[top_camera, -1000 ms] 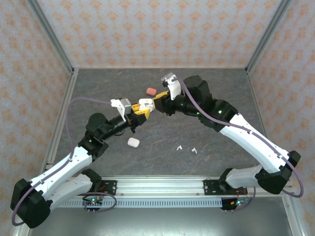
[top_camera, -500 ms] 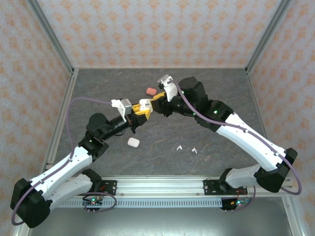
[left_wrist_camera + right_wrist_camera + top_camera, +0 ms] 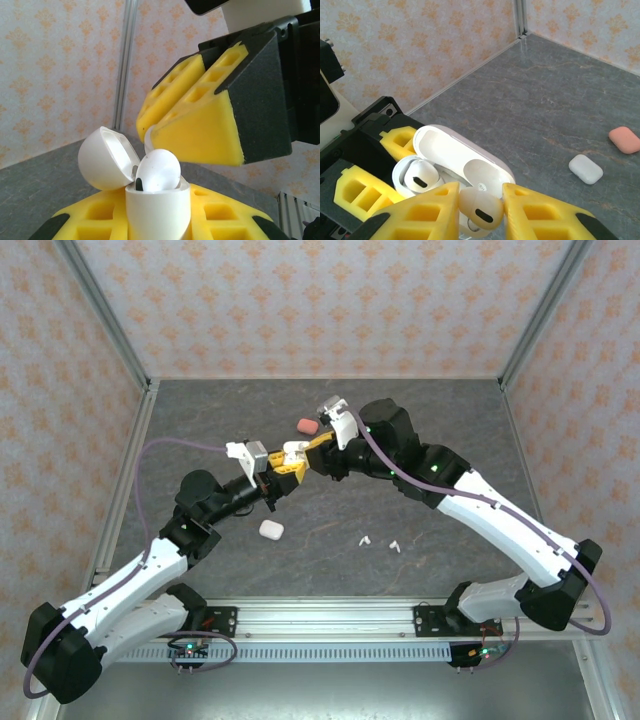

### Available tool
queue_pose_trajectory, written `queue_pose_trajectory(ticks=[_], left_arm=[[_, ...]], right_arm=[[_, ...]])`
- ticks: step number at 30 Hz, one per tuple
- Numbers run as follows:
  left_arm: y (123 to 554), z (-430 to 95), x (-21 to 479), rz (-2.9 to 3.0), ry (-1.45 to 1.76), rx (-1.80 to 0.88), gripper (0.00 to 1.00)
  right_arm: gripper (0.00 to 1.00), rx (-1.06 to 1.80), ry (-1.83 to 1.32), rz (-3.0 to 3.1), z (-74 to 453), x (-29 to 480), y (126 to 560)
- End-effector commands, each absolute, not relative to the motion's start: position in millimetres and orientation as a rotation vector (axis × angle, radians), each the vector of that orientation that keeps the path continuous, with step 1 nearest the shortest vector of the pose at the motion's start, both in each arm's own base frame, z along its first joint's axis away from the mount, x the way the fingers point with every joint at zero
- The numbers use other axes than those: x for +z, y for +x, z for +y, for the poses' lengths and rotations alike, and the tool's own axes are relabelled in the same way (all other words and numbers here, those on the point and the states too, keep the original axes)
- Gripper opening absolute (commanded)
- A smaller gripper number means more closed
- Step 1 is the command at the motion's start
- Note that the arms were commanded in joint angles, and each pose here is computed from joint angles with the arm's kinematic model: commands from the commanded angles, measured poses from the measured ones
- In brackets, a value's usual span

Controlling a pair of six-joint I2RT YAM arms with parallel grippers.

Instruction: Insert the wireless bluetooth earbuds into the charging case

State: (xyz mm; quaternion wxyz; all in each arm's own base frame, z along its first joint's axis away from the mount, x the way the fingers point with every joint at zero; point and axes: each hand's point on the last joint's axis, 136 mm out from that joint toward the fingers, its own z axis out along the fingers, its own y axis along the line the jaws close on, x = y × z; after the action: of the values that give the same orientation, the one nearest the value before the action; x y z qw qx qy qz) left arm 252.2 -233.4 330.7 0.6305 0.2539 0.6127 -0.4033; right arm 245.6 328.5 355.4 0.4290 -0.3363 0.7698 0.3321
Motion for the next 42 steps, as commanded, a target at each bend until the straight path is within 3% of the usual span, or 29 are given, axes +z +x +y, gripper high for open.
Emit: queue_pose_trajectory(ticks=[1, 14, 29, 35, 42], left_arm=[[248.7, -232.8, 349.8, 1.332, 0.572, -0.93, 0.0], [246.8, -233.7, 350.3, 1.327, 0.578, -0.934, 0.0], [243.9, -232.6, 352.0, 1.317, 0.578, -0.933, 0.0], [243.3, -232.9, 353.7, 1.311, 0.578, -0.936, 0.0], [244.2, -234.4, 355.5, 1.31, 0.582, -0.939, 0.0]], right_arm=[[0.26, 0.874, -0.883, 1.955, 332.6, 344.8, 234.2], [0.32, 1.001, -0.832, 1.956, 334.5, 360.0, 232.8], [0.61, 1.208, -0.66, 1.888, 304.8, 399.7, 254.2], [0.87, 1.413, -0.674, 1.834, 304.3, 389.3, 252.6], [0.88, 1.629, -0.756, 1.827, 325.9, 379.0, 240.8]])
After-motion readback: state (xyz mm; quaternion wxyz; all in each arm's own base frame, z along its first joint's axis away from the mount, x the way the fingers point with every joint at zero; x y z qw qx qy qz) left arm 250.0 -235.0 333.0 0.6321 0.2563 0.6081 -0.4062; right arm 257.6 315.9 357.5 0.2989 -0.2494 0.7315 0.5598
